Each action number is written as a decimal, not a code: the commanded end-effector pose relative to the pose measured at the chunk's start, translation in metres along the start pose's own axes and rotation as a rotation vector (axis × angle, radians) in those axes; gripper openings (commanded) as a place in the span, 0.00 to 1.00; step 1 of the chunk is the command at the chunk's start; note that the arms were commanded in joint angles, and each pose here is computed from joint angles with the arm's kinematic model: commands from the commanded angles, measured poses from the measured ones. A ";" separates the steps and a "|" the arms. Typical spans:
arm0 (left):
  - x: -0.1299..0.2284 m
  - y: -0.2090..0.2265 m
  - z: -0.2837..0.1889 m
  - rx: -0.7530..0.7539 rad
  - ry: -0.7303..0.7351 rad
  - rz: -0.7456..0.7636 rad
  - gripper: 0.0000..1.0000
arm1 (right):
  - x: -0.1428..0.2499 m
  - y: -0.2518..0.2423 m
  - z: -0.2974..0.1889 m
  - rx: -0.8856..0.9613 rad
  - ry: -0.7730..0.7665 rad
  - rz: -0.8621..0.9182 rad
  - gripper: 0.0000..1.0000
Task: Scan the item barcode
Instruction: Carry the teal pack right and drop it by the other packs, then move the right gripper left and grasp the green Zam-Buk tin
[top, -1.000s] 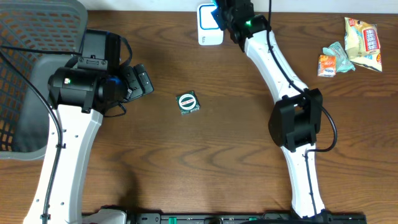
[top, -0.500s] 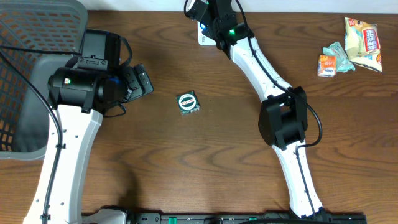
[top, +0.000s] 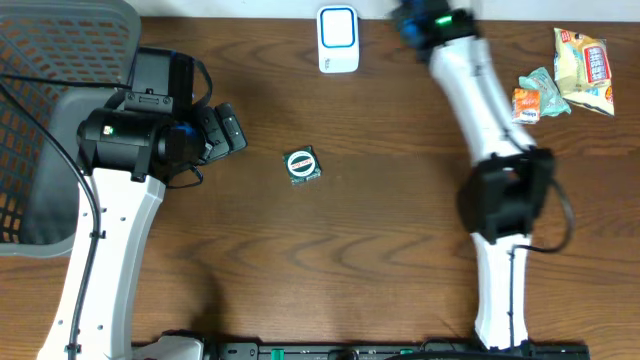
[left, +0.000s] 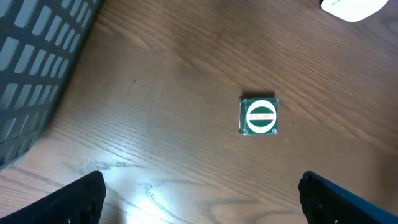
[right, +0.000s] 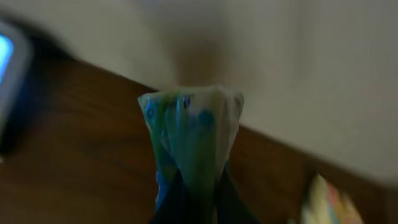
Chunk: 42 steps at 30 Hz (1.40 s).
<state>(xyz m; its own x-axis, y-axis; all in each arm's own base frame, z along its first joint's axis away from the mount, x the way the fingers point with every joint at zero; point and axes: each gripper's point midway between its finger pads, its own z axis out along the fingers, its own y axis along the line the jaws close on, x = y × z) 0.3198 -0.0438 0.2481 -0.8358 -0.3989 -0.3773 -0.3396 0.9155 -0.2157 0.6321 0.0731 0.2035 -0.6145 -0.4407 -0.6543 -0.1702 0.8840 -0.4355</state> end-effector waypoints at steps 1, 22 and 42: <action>-0.003 0.001 -0.004 -0.004 -0.014 0.004 0.98 | 0.059 -0.080 0.001 0.106 0.165 0.286 0.01; -0.003 0.001 -0.004 -0.004 -0.014 0.004 0.98 | 0.217 -0.163 -0.009 0.090 0.563 0.552 0.91; -0.002 0.001 -0.004 -0.004 -0.014 0.004 0.98 | 0.047 0.109 -0.148 -1.043 0.288 0.363 0.99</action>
<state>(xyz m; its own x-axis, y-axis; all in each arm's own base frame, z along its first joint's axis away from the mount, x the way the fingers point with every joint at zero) 0.3198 -0.0438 0.2481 -0.8358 -0.3989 -0.3773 -0.3396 0.9155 -0.2157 0.4911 0.1132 0.2308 -0.9067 -0.0370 -0.4201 -0.2816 0.7947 0.5378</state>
